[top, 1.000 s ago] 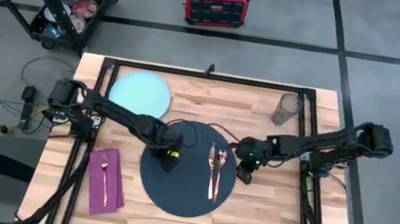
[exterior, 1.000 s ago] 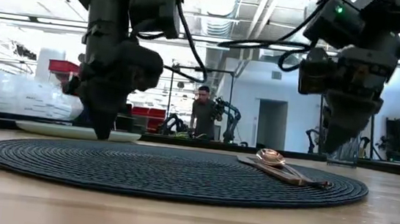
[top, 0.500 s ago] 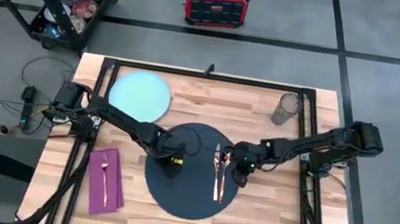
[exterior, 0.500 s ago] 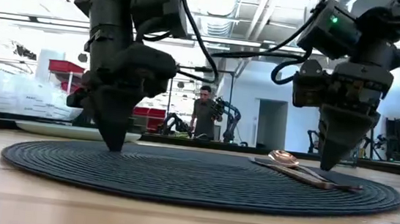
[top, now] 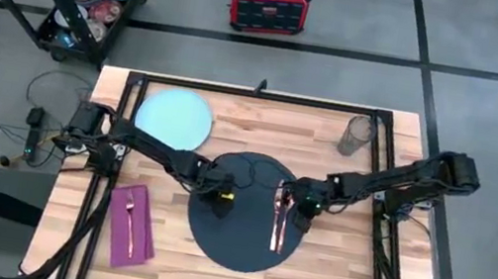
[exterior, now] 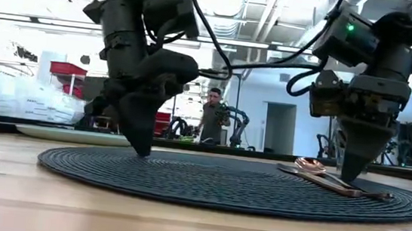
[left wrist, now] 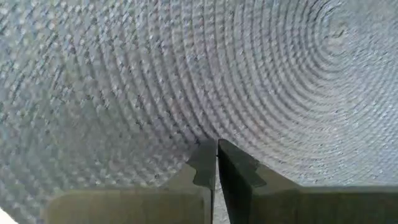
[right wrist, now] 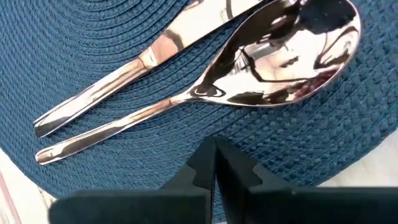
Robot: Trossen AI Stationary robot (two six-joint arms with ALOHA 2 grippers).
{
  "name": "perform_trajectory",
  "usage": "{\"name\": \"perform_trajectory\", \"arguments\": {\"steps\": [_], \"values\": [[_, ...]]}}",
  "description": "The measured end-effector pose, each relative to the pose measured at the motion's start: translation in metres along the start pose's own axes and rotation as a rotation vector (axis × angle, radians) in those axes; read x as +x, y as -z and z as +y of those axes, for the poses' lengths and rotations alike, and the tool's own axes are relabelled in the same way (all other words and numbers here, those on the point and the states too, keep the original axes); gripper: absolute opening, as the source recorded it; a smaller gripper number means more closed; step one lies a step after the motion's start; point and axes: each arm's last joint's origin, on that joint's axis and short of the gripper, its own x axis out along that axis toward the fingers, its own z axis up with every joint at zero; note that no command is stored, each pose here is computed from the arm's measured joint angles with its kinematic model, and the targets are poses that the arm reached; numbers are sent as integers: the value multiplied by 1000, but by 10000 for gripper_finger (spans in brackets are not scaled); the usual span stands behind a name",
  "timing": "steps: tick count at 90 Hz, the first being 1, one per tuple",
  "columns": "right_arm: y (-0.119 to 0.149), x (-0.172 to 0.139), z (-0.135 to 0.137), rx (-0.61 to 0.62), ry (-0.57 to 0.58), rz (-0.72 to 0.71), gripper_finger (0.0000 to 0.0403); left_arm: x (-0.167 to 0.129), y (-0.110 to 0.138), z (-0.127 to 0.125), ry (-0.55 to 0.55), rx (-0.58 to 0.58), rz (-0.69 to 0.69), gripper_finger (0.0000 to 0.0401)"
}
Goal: Set table place
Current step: Adjust the blue table mat on the table, then put the light blue plate on the blue table mat to the left of the brown table knife
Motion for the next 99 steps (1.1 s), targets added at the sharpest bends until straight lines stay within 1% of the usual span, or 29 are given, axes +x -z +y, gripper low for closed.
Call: {"name": "perform_trajectory", "arguments": {"steps": [13, 34, 42, 48, 53, 60, 68, 74, 85, 90, 99], "values": [[1, -7, -3, 18, 4, -15, 0, 0, -3, -4, 39, -8, -26, 0], [6, -30, -12, 56, 71, -27, 0, -1, -6, -6, 67, -28, -46, 0], [8, -46, -14, 80, 84, -71, 0, -5, -10, -10, 73, -31, -53, 0], [8, -58, -14, 86, 55, -122, 0, -9, -15, -15, 85, -26, -71, 0], [7, -67, -14, 93, 31, -168, 0, -14, -19, -18, 70, -2, -82, 0], [5, -79, -17, 108, 4, -229, 0, -23, -26, -17, -28, 29, -112, 0], [3, -88, -21, 148, -10, -282, 0, -36, -34, -8, -226, 59, -134, 0], [2, -93, -25, 169, -14, -308, 0, -45, -42, 7, -393, 79, -132, 0], [0, -98, -29, 188, -11, -337, 0, -55, -58, 44, -615, 60, -64, 0], [0, -98, -31, 194, -8, -340, 0, -57, -67, 61, -678, 45, -40, 0], [0, -98, -32, 190, -1, -336, 0, -54, -80, 95, -708, -18, 8, 0]]}}
